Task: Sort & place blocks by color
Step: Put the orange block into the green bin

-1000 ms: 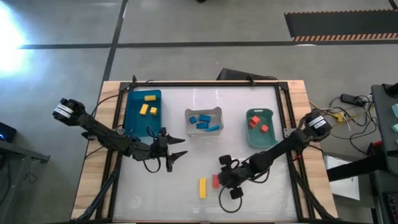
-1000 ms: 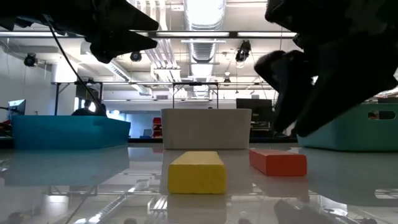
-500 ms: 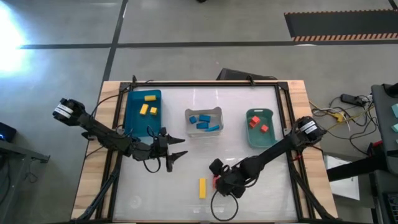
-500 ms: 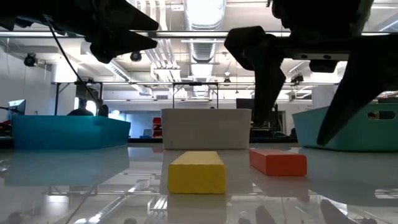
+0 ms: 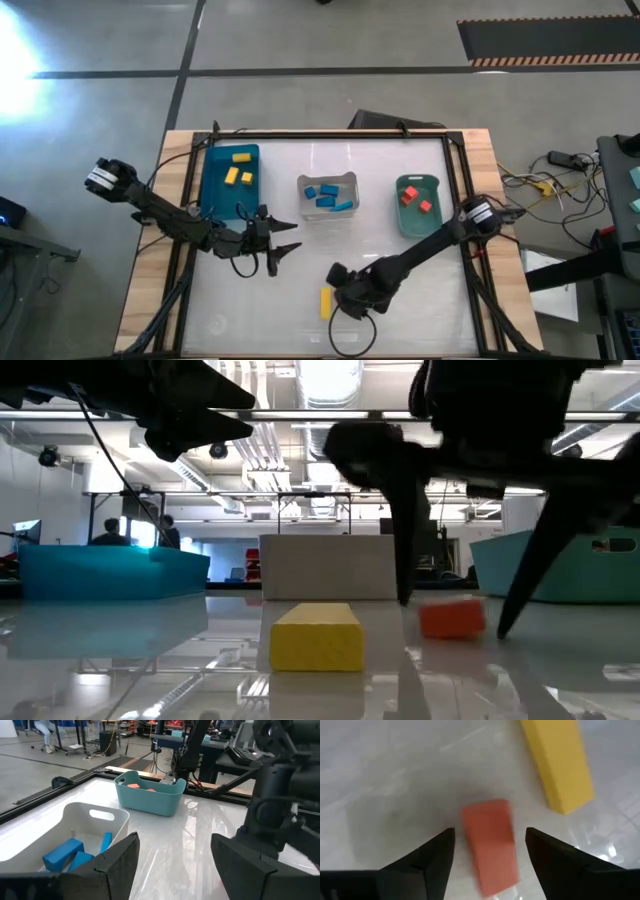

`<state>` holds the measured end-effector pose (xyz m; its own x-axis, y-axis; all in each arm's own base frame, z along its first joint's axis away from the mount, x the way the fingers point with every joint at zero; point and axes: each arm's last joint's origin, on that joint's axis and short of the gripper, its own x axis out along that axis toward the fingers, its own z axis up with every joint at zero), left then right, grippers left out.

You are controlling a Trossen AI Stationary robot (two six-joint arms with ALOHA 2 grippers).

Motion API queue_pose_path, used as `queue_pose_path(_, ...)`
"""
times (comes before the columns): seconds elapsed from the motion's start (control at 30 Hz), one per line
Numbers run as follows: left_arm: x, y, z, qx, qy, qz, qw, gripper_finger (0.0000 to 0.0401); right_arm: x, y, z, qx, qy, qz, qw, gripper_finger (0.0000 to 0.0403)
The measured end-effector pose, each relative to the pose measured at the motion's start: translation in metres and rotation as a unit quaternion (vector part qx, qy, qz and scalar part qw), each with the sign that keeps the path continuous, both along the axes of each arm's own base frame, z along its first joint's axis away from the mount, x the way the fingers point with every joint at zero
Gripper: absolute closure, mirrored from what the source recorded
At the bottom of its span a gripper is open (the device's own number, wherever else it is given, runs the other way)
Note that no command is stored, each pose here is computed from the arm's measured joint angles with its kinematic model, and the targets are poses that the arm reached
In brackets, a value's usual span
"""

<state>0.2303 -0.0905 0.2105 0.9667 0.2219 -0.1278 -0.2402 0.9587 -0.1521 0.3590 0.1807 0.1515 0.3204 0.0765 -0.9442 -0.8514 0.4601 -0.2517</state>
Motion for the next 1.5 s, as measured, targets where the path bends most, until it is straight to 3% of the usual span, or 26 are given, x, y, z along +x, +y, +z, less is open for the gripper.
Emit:
queue_pose_path(0.33,0.0,0.0,0.0,0.0,0.0,0.0,1.0,0.017,0.017,-0.006,-0.011,0.007,0.042,-0.02,0.999,0.0182)
queue_pose_path(0.63,0.0,0.0,0.0,0.0,0.0,0.0,1.0,0.017,0.023,-0.017,-0.009,0.076,0.063,-0.083,0.992,0.0286)
queue_pose_path(0.83,0.0,0.0,0.0,0.001,0.0,0.0,1.0,0.017,0.022,-0.018,-0.005,0.082,0.06,-0.108,0.989,0.0287)
queue_pose_path(0.97,0.0,0.0,0.001,0.0,-0.001,0.0,1.0,0.017,0.017,-0.023,0.013,0.096,0.06,-0.149,0.982,0.0287)
queue_pose_path(1.13,0.0,0.0,0.001,0.0,-0.001,0.0,1.0,0.017,0.003,-0.041,0.053,0.091,0.047,-0.251,0.963,0.0287)
queue_pose_path(1.5,0.001,0.0,0.001,-0.001,-0.002,0.0,1.0,0.017,-0.033,-0.105,0.124,0.109,0.019,-0.447,0.888,0.0287)
